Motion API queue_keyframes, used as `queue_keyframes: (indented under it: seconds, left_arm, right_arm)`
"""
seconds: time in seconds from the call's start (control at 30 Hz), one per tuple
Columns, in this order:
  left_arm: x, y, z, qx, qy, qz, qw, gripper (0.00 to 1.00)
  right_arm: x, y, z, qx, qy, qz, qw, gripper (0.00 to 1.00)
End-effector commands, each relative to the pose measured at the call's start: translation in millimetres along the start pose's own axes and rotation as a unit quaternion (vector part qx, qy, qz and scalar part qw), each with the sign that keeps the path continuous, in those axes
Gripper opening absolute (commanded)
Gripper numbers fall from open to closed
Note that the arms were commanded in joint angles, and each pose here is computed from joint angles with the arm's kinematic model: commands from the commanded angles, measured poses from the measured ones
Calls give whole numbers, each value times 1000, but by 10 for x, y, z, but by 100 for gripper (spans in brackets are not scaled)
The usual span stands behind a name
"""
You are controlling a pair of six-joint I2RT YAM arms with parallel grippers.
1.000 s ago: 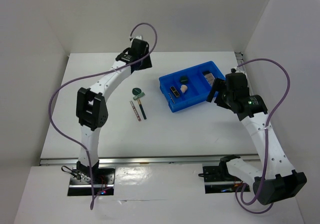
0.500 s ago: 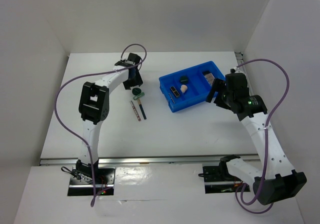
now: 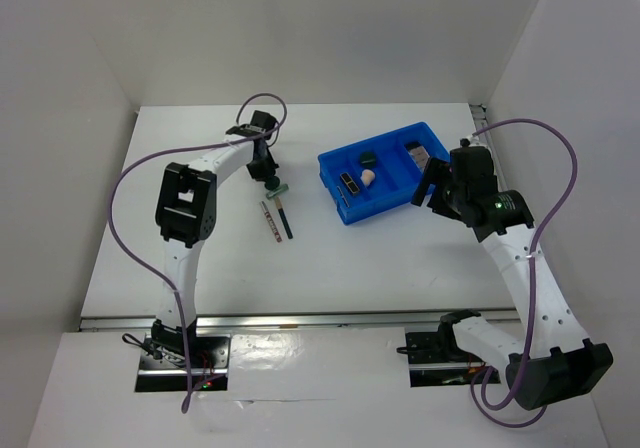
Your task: Organize the makeup
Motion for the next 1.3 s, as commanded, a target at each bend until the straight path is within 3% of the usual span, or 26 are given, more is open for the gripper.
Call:
queue_keyframes:
  seconds: [0.0, 0.03, 0.13, 0.27, 0.33, 0.47, 0.63, 0.73, 0.9, 1.1, 1.27]
  left_arm:
    - [128, 56, 30, -7, -4, 10, 1000, 20]
    - [150, 50, 21, -7, -4, 10, 1000, 19]
    - [123, -62, 23, -12, -8, 2, 1000, 0]
    - [-5, -291, 59, -23, -23, -36, 999, 0]
    - [-267, -482, 62, -36, -7, -71, 997, 0]
    - [-801, -834, -78, -36, 75, -170, 982, 0]
    - [-1276, -838, -554, 29, 194, -193, 961, 0]
    - [-1421, -667, -1015, 89, 277, -176, 940, 0]
    - [-1466, -198, -1695, 156, 349, -148, 912, 0]
    - [-1382, 153, -2180, 215, 424, -118, 872, 0]
    - [-1241, 447, -2387, 235, 427, -92, 868, 0]
  right_arm:
    - [0, -15, 40, 3, -12, -8, 1000, 86]
    - [0, -15, 40, 3, -12, -8, 1000, 86]
    - [-23, -20, 39, 3, -15, -11, 1000, 86]
    - [-44, -29, 43, 3, -15, -11, 1000, 86]
    - [-42, -35, 35, 3, -11, -14, 1000, 86]
    - [-42, -35, 35, 3, -11, -14, 1000, 86]
    - [-24, -12, 21, 3, -9, -10, 1000, 86]
    - [-26, -6, 29, 3, -12, -8, 1000, 86]
    - [-92, -52, 6, 8, -1, -22, 1000, 86]
    - [-190, -49, -45, 14, 5, -35, 999, 86]
    - [-216, -38, -57, 14, 5, -35, 999, 86]
Point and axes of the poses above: each gripper's point midway between its finger pads, its own x axis out along the fingers, its own z axis along the line the jaws close on, y = z × x, the point moved 7 cm from there along -x, back along the fingers, and after that the axes turned 8 degrees about x, right-handed, at the moved point
